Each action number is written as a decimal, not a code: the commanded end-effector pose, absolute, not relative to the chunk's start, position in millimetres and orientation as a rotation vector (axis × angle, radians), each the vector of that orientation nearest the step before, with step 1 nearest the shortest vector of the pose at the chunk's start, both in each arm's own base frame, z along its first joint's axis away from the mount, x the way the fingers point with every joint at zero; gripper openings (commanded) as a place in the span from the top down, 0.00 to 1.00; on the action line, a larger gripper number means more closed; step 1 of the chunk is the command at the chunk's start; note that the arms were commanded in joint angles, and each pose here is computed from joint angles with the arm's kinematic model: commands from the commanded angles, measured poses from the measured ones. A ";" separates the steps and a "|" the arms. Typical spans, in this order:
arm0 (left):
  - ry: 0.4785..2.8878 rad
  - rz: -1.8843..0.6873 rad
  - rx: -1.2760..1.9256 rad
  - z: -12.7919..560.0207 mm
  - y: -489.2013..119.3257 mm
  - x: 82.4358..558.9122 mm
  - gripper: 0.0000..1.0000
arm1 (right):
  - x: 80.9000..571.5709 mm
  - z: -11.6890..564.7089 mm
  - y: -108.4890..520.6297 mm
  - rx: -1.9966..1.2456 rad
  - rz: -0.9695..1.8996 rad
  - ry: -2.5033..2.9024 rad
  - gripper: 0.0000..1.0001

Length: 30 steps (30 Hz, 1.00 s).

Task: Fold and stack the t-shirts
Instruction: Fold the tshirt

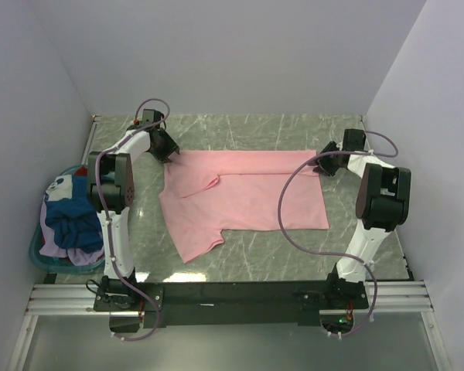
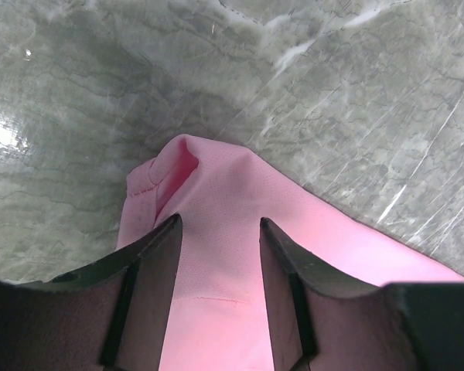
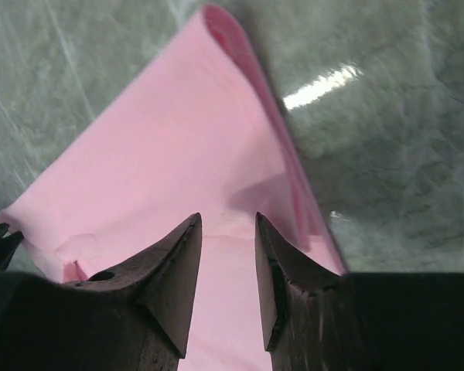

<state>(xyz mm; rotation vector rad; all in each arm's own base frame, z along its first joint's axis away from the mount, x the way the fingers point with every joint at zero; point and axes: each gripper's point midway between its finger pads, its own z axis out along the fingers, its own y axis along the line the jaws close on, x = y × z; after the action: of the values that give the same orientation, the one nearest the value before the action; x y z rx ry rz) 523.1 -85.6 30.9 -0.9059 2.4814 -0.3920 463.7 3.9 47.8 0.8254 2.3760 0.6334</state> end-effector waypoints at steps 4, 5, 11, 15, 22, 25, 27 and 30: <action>2.547 -0.297 -0.916 2.7 -70.2 506.4 0.48 | 463.9 32.4 -8.9 0.877 0.671 2.342 0.64; 2.550 -0.295 -0.915 1.5 -70.1 506.2 0.48 | 464.0 29.8 -12.5 0.891 0.669 2.341 0.65; 2.558 -0.271 -0.941 -7.7 -62.3 505.2 0.48 | 461.4 14.4 -37.3 0.951 0.530 2.367 0.75; 2.569 -0.257 -0.943 -11.7 -60.6 506.7 0.48 | 462.5 13.6 -48.4 0.970 0.494 2.378 0.75; 2.548 -0.289 -0.932 2.8 -63.7 516.7 0.43 | 480.6 33.7 -54.1 0.941 0.493 2.340 0.75; 2.509 -0.322 -0.916 27.1 -65.7 523.2 0.36 | 480.5 51.2 -51.4 0.913 0.504 2.316 0.69; 2.454 -0.329 -0.900 54.4 -64.1 527.5 0.29 | 478.4 72.6 -49.2 0.878 0.477 2.291 0.64; 2.386 -0.345 -0.880 94.7 -62.1 529.5 0.23 | 467.9 99.5 -44.6 0.831 0.424 2.276 0.54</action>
<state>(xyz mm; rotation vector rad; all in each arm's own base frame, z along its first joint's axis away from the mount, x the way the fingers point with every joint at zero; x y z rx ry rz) 529.6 -76.9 42.6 -0.9113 2.4620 -0.3830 467.7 -45.6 41.9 0.9338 2.3557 0.4895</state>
